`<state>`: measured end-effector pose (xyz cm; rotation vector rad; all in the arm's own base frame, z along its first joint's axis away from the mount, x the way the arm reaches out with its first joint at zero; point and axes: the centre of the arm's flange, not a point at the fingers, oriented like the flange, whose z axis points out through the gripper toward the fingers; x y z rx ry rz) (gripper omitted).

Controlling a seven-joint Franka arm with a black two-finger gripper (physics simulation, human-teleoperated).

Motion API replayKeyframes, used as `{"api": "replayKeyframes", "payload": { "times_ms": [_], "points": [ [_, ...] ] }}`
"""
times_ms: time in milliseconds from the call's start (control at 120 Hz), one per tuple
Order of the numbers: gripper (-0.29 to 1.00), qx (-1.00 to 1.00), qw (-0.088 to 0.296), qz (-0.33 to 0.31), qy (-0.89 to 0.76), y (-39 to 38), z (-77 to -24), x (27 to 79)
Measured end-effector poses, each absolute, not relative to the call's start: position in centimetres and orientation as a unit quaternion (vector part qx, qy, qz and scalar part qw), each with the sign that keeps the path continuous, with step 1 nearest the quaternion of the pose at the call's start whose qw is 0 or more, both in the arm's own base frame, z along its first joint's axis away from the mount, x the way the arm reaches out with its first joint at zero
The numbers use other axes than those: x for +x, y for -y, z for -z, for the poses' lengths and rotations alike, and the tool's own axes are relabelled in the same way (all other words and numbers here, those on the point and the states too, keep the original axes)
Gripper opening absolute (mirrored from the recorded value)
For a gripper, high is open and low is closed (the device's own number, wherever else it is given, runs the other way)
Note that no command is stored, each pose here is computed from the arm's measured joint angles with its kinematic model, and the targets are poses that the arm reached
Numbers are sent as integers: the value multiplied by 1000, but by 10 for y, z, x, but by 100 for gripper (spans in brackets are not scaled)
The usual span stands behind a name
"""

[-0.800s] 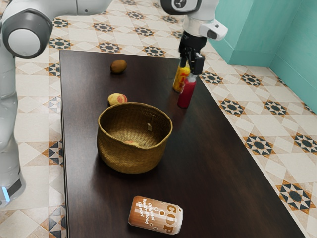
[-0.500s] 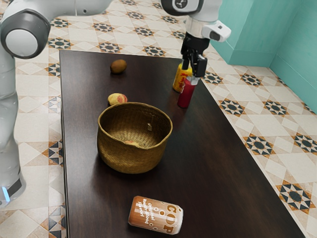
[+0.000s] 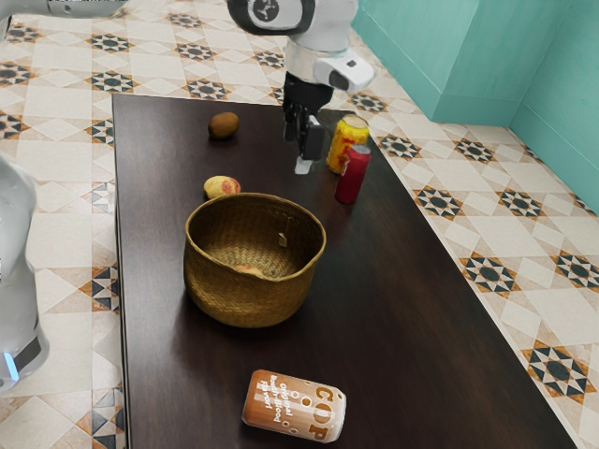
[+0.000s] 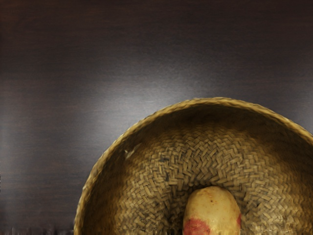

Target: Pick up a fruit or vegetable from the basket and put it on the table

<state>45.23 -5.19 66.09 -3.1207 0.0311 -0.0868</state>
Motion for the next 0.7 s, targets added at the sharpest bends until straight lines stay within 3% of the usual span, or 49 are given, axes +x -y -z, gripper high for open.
{"api": "replayKeyframes", "payload": {
  "times_ms": [183,700],
  "points": [
    [70,-999,15,30,-10,54,-609,416],
    [70,-999,21,37,-22,72,-547,423]
  ]
}}
